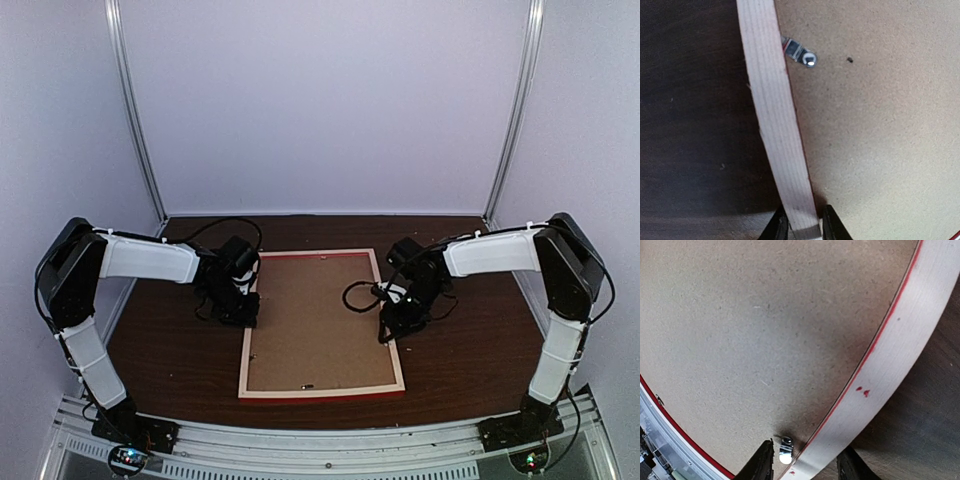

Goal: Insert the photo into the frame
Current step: Press the fastener onto the backboard.

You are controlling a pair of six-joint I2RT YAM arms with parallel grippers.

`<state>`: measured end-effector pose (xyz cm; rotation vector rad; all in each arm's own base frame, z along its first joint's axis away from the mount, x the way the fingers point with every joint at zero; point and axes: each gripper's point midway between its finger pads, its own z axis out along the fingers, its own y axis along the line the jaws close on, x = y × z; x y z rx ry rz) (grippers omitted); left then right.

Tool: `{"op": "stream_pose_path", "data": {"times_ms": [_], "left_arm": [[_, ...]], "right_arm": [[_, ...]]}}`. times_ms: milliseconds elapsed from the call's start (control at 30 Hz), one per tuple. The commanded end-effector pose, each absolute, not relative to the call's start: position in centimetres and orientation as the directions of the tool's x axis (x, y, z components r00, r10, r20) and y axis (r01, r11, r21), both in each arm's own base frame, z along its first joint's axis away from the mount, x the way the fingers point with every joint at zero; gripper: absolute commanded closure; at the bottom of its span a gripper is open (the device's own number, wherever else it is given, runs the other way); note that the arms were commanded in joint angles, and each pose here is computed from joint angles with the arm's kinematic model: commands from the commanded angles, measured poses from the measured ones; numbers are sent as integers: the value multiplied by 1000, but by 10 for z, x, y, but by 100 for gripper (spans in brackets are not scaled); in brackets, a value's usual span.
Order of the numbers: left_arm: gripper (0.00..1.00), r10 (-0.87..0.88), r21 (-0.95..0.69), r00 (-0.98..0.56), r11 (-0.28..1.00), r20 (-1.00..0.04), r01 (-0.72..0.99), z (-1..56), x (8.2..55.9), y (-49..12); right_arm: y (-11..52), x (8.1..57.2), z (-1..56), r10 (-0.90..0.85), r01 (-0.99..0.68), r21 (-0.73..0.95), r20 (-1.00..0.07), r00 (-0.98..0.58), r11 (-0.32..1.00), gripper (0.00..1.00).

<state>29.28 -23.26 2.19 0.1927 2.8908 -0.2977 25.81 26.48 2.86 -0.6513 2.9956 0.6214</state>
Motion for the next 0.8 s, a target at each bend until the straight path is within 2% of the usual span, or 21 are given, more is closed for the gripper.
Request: {"op": "stream_pose_path", "data": {"times_ms": [0, 300, 767], "left_arm": [[75, 168, -222, -962, 951, -215, 215, 0, 285, -253], [75, 171, -220, -961, 951, -217, 219, 1, 286, -254], [75, 165, -212, -963, 954, -214, 211, -1, 286, -251]], "right_arm": [[269, 276, 48, -352, -385, 384, -155, -923, 839, 56], [249, 280, 39, -335, -347, 272, -91, -938, 897, 57], [240, 271, 26, -326, -319, 212, -5, -945, 924, 57]]}}
